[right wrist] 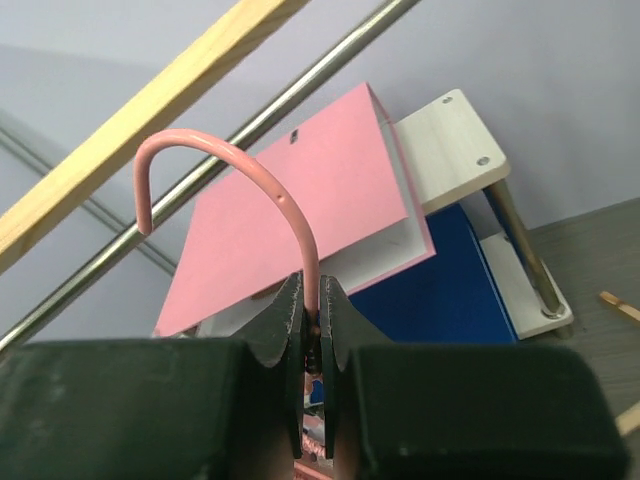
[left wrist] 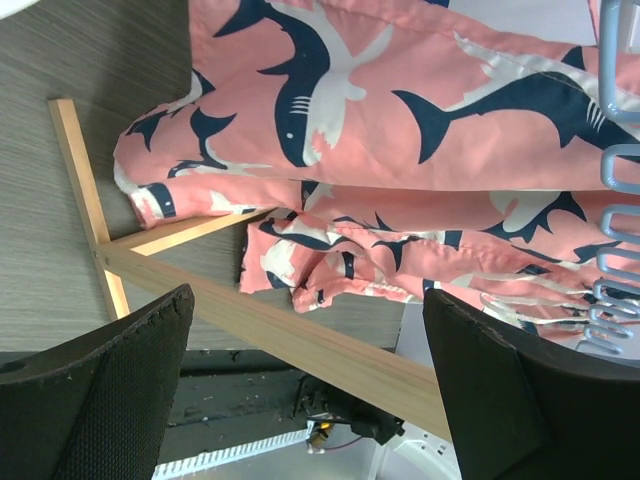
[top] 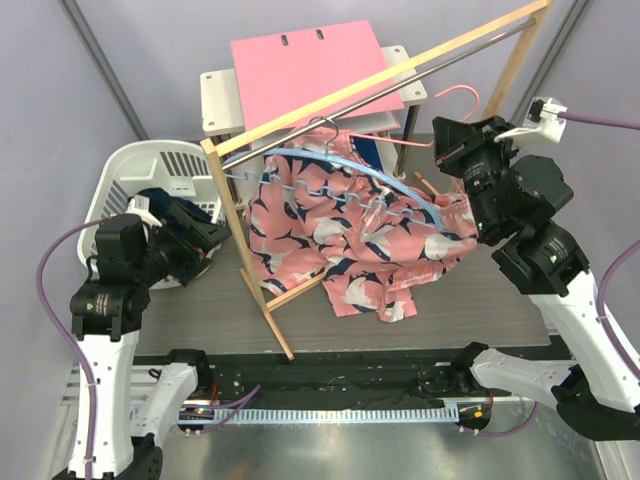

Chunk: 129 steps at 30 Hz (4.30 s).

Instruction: Remove the shorts from the hanger

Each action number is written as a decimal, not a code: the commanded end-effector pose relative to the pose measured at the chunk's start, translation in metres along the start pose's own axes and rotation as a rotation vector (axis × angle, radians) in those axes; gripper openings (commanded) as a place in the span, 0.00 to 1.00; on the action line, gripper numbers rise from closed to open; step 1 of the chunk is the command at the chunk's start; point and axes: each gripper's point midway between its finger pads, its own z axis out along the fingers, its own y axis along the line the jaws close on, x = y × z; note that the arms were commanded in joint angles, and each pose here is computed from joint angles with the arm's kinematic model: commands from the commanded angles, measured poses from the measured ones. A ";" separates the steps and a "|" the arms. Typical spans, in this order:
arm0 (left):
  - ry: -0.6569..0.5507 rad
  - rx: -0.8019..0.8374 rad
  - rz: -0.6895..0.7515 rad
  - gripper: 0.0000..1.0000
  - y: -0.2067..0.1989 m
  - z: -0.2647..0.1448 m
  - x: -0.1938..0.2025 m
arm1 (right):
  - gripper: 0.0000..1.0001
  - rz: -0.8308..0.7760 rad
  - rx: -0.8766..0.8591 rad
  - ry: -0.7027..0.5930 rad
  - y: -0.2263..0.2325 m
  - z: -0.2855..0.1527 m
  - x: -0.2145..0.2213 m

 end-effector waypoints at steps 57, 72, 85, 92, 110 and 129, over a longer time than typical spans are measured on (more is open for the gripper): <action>0.455 0.198 -0.084 0.50 -0.025 0.145 0.085 | 0.01 0.152 -0.028 0.571 -0.098 -0.001 0.302; 0.471 0.112 -0.058 0.76 -0.028 0.165 0.118 | 0.01 0.030 -0.056 0.509 -0.102 0.002 0.288; 0.428 0.023 -0.013 0.42 -0.018 0.176 0.115 | 0.01 0.106 -0.090 0.516 -0.090 -0.005 0.281; 0.380 -0.033 0.043 0.00 -0.005 0.166 0.107 | 0.01 0.121 -0.077 0.497 -0.093 -0.011 0.273; 0.144 -0.107 0.020 0.00 0.017 0.135 0.045 | 0.01 0.083 -0.053 0.513 -0.120 -0.051 0.269; 0.320 -0.064 -0.142 0.00 0.043 0.144 0.080 | 0.01 0.245 -0.094 0.432 -0.113 -0.057 0.245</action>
